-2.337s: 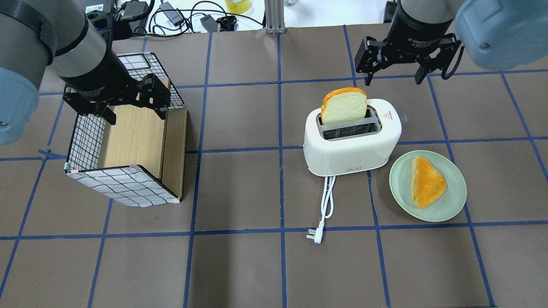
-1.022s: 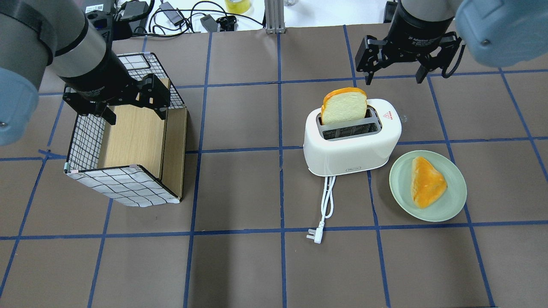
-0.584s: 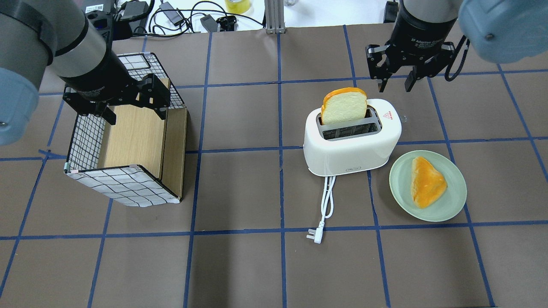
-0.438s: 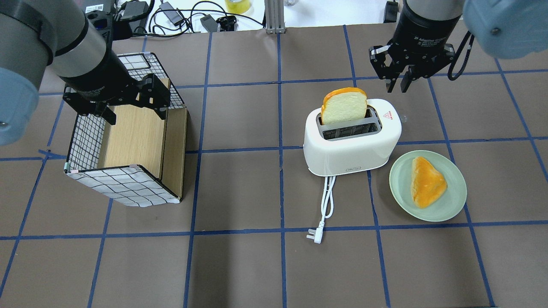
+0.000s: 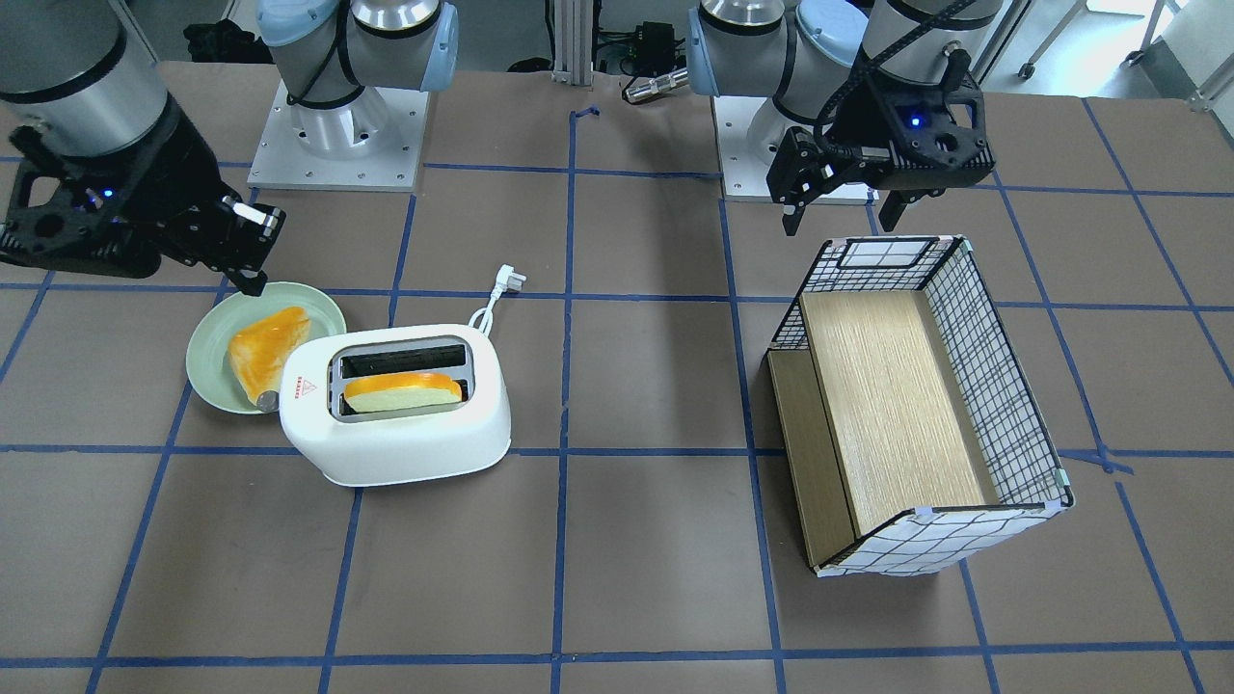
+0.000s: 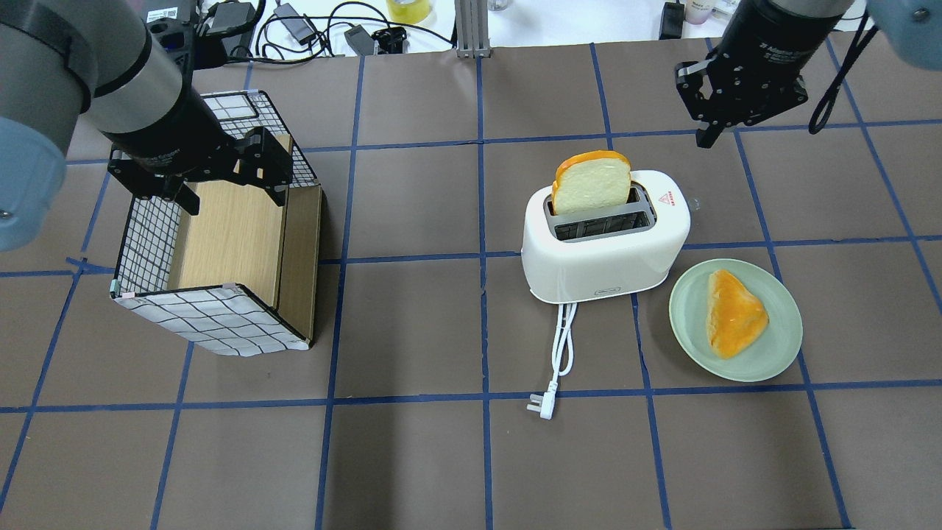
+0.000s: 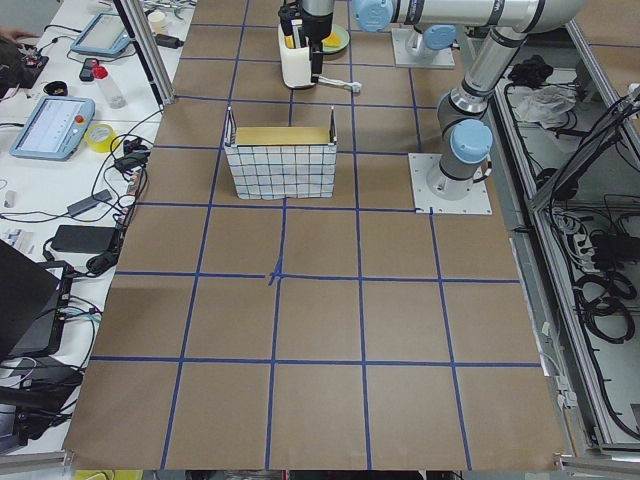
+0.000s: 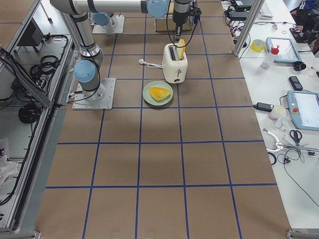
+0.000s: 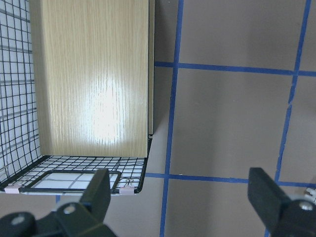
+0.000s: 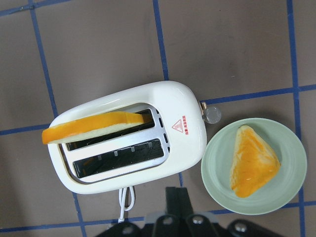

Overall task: Press toaster with right arm
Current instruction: 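Move the right gripper outward and down beside the toaster's lever side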

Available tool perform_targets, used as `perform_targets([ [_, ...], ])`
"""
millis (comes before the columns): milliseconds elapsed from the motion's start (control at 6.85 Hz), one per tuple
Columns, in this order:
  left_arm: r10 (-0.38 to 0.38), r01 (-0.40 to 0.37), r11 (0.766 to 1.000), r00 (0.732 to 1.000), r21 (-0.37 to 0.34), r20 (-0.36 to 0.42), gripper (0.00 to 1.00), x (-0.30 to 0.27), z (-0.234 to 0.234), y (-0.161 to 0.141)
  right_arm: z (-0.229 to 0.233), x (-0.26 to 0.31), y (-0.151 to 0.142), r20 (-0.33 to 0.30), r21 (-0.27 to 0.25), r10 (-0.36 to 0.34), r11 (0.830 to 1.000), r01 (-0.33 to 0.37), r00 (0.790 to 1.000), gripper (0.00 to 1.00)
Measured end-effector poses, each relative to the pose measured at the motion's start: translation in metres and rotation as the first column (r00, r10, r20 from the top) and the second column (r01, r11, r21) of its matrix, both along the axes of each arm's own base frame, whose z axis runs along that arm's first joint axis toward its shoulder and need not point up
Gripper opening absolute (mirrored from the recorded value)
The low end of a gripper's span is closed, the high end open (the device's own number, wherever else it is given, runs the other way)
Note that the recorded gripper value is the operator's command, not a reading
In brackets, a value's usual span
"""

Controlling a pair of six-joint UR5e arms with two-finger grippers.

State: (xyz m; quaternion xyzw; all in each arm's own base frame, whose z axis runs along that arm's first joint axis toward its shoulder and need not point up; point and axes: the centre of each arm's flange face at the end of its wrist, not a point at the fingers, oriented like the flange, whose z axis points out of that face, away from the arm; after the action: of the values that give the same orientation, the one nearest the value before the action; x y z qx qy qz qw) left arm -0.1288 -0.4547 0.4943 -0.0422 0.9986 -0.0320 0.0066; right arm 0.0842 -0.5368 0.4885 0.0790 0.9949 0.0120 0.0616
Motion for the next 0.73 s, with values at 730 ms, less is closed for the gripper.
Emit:
perform_targets([
  [730,0.0,0.0,1.0,1.0,0.0,0.0,1.0,0.0,0.0,0.0,-0.107,-0.1,-0.028,0.446,0.061,-0.096,0.995,0.077,0.89,0.0],
])
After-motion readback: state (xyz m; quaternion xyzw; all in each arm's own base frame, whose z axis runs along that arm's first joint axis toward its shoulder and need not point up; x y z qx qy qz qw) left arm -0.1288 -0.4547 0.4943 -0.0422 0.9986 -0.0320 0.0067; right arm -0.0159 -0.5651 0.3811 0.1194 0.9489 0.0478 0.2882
